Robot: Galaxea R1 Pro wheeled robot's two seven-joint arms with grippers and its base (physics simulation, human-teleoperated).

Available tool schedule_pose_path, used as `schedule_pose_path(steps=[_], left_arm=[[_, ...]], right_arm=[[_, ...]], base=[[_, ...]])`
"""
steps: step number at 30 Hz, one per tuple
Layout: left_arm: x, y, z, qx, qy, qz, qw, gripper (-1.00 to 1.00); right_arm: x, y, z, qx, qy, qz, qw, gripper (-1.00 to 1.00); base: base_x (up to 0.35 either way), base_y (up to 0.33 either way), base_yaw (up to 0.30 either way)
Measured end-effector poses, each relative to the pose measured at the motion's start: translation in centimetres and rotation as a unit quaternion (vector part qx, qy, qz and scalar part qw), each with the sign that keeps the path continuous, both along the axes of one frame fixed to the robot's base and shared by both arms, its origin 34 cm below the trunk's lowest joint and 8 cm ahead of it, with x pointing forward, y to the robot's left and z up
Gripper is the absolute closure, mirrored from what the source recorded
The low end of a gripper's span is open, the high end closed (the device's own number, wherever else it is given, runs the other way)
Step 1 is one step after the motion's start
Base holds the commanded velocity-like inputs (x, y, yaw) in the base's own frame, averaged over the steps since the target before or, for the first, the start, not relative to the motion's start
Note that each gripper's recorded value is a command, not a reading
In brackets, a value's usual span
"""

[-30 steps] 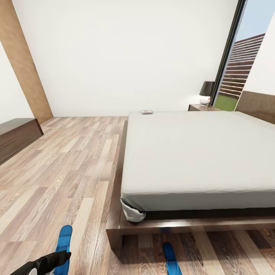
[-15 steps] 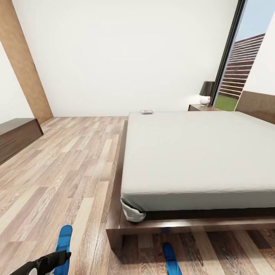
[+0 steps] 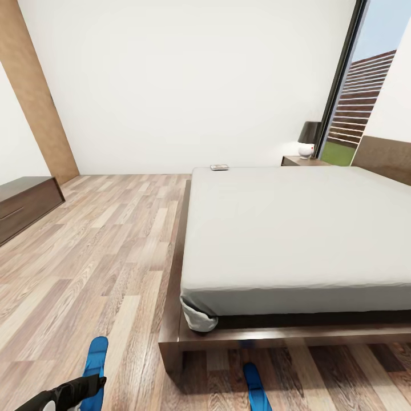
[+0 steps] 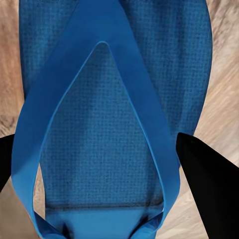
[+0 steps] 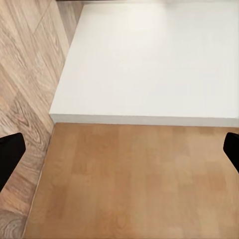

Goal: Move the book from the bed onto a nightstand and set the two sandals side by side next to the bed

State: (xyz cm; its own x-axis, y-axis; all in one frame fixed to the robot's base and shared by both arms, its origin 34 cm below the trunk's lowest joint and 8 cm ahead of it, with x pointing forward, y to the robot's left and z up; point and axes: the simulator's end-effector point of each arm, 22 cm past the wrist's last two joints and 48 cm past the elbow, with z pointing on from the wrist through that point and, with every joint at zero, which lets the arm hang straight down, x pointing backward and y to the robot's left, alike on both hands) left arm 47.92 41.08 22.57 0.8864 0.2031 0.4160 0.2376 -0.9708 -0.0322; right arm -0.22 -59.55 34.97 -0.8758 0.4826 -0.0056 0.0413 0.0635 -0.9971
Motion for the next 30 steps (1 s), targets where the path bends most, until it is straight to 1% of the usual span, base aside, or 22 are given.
schedule_pose_path(steps=[10,11,12,13,15,16,19,22,25,27,30], left_arm=[[0.0,0.0,0.0,0.0,0.0,0.0,1.0,1.0],[0.0,0.0,0.0,0.0,0.0,0.0,1.0,1.0],[-0.1,0.0,0.0,0.001,0.001,0.0,1.0,1.0],[-0.1,0.0,0.0,0.001,0.001,0.0,1.0,1.0],[0.0,0.0,0.0,0.0,0.0,0.0,1.0,1.0],[0.0,0.0,0.0,0.0,0.0,0.0,1.0,1.0],[0.0,0.0,0.0,0.0,0.0,0.0,1.0,1.0],[0.0,0.0,0.0,0.0,0.0,0.0,1.0,1.0],[0.0,0.0,0.0,0.001,0.001,0.0,1.0,1.0],[-0.2,-0.1,-0.1,0.003,0.003,-0.006,1.0,1.0],[-0.2,-0.1,-0.1,0.003,0.004,-0.008,1.0,1.0]], right_arm=[[-0.1,0.4,0.0,0.001,0.004,0.001,1.0,-1.0],[-0.2,0.3,0.1,-0.001,0.006,0.001,1.0,-1.0],[-0.3,0.2,0.5,-0.009,0.009,0.0,0.9999,-1.0],[-0.3,0.2,0.5,-0.01,0.009,0.0,0.9999,-1.0],[-0.7,0.0,1.3,-0.023,0.018,-0.002,0.9996,-1.0],[-1.6,-0.2,2.2,-0.036,0.029,-0.004,0.9989,-1.0],[-2.7,-0.6,3.3,-0.05,0.044,-0.004,0.9978,-1.0],[-3.8,-1.1,4.3,-0.06,0.055,-0.005,0.9967,-1.0],[-4.6,-1.3,4.7,-0.063,0.063,-0.005,0.996,-1.0],[-5.6,-1.5,5.3,-0.067,0.069,-0.007,0.9953,-1.0],[-5.9,-1.6,5.5,-0.072,0.066,-0.007,0.9952,-1.0]], base=[[0.0,0.0,0.0],[0.0,0.0,0.0],[0.0,0.0,0.0],[0.0,0.0,0.0],[0.0,0.0,0.0],[0.0,0.0,0.0],[0.0,0.0,0.0],[0.0,0.0,0.0],[0.0,0.0,0.0],[0.0,0.0,0.0],[0.0,0.0,0.0]])
